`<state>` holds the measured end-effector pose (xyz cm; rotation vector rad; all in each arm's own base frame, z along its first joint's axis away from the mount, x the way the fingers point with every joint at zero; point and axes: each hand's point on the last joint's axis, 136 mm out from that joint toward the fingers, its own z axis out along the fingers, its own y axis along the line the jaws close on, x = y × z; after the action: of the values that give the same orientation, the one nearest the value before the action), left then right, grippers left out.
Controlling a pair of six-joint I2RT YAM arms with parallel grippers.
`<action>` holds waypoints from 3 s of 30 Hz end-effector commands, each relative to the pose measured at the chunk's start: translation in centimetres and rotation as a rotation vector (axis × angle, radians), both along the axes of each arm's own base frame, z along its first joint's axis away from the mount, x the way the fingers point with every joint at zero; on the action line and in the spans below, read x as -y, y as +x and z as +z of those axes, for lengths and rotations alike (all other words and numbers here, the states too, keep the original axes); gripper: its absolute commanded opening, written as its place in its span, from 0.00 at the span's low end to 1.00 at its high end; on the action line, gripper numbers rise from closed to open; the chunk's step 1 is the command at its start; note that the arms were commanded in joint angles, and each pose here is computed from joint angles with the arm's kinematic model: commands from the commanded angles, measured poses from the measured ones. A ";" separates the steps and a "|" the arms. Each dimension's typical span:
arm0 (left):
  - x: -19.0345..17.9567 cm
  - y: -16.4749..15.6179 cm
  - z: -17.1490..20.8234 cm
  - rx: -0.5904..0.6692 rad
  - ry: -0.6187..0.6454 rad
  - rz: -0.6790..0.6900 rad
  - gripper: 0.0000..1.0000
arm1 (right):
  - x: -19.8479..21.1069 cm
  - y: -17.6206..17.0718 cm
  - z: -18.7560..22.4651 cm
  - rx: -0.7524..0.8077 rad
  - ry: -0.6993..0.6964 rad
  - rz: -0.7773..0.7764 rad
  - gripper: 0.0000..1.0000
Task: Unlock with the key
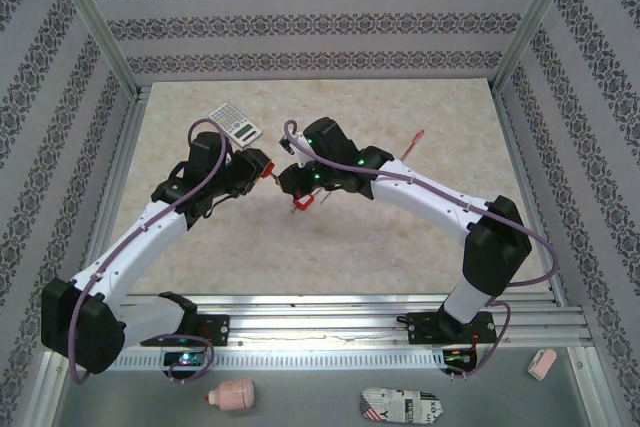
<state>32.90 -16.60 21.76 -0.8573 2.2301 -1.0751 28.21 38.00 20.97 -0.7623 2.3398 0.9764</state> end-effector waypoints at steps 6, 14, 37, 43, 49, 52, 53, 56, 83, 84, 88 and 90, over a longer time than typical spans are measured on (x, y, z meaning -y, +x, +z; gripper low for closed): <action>1.9 0.4 2.3 0.070 -0.082 -0.043 0.00 | -1.9 0.2 1.4 0.070 0.047 0.015 0.00; 1.9 0.9 3.0 0.084 -0.056 -0.054 0.00 | -1.6 0.0 1.2 0.072 0.041 0.008 0.00; 3.0 -0.5 -0.8 0.023 -0.090 -0.090 0.00 | 1.8 4.6 5.7 0.208 0.182 -0.266 0.00; 4.1 -0.7 -0.6 0.025 -0.064 -0.132 0.00 | 2.1 5.3 5.7 0.195 0.206 -0.271 0.00; 6.1 -1.3 -0.9 0.021 -0.086 -0.191 0.00 | 1.6 5.8 6.2 0.217 0.223 -0.257 0.00; 7.0 -1.7 -0.9 0.018 -0.070 -0.224 0.00 | 1.6 6.2 6.2 0.220 0.225 -0.256 0.00; 7.3 -1.9 -1.0 0.014 -0.076 -0.236 0.00 | 1.5 6.2 6.4 0.225 0.230 -0.252 0.00; 7.5 -2.2 -1.3 0.005 -0.088 -0.247 0.00 | 1.8 6.5 6.7 0.246 0.243 -0.265 0.00; 10.6 -2.8 1.9 0.172 -0.190 -0.385 0.00 | 1.6 7.0 8.6 0.305 0.400 -0.253 0.00; 10.5 -2.6 2.5 0.217 -0.195 -0.385 0.00 | 1.7 6.9 9.0 0.301 0.414 -0.251 0.00; 10.4 -1.9 5.5 0.399 -0.221 -0.416 0.00 | 2.1 6.7 9.6 0.257 0.457 -0.241 0.00; 10.7 -1.8 6.1 0.435 -0.216 -0.449 0.00 | 2.8 6.9 9.7 0.244 0.475 -0.253 0.00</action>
<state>35.96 -21.49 23.44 -0.5981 2.0083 -1.2458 32.98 34.79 22.61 -0.4271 2.1586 1.0602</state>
